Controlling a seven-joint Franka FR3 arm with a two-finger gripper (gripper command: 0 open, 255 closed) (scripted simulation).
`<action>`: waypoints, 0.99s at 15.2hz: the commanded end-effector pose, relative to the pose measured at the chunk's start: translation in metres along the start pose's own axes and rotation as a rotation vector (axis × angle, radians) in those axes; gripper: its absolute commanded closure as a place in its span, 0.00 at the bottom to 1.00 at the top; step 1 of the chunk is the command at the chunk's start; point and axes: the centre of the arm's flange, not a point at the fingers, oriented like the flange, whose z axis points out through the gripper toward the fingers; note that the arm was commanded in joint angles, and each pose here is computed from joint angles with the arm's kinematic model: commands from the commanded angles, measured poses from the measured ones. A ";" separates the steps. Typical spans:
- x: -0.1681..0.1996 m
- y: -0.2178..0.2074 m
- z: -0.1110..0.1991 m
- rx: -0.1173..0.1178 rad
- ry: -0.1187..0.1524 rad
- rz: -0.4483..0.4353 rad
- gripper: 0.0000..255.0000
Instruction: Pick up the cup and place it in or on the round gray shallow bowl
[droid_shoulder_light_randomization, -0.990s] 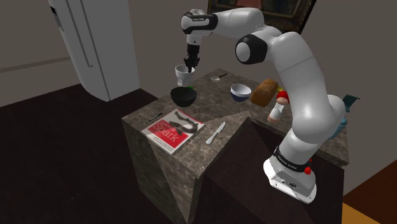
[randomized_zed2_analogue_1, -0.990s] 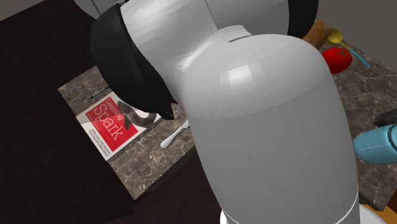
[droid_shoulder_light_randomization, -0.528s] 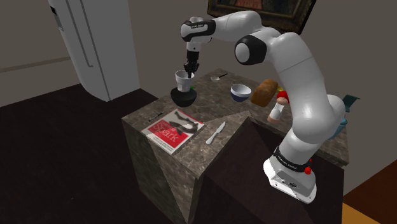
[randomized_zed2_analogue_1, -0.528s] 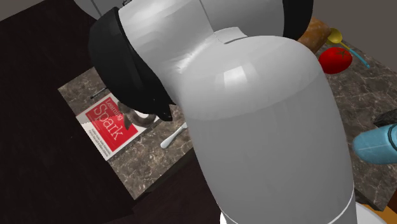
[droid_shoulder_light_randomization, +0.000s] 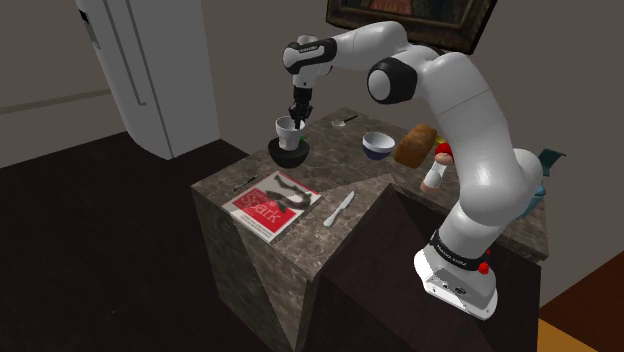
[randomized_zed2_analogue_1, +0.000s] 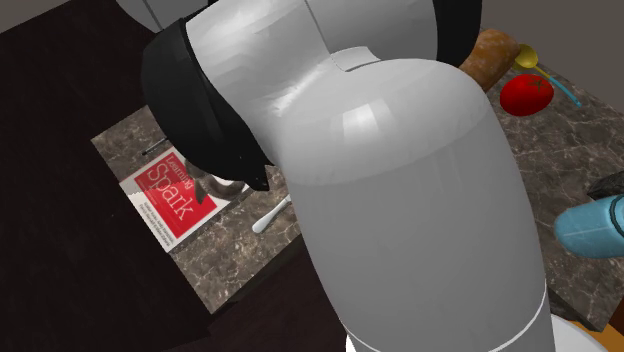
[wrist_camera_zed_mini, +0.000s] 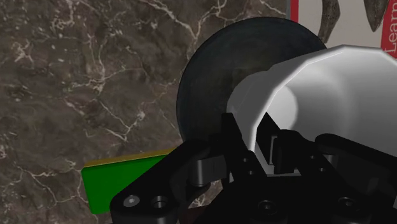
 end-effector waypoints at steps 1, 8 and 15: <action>0.000 0.000 0.000 0.000 0.001 0.000 1.00; 0.000 0.000 0.000 0.000 0.001 0.000 0.00; 0.000 0.000 -0.050 0.000 0.001 0.000 0.00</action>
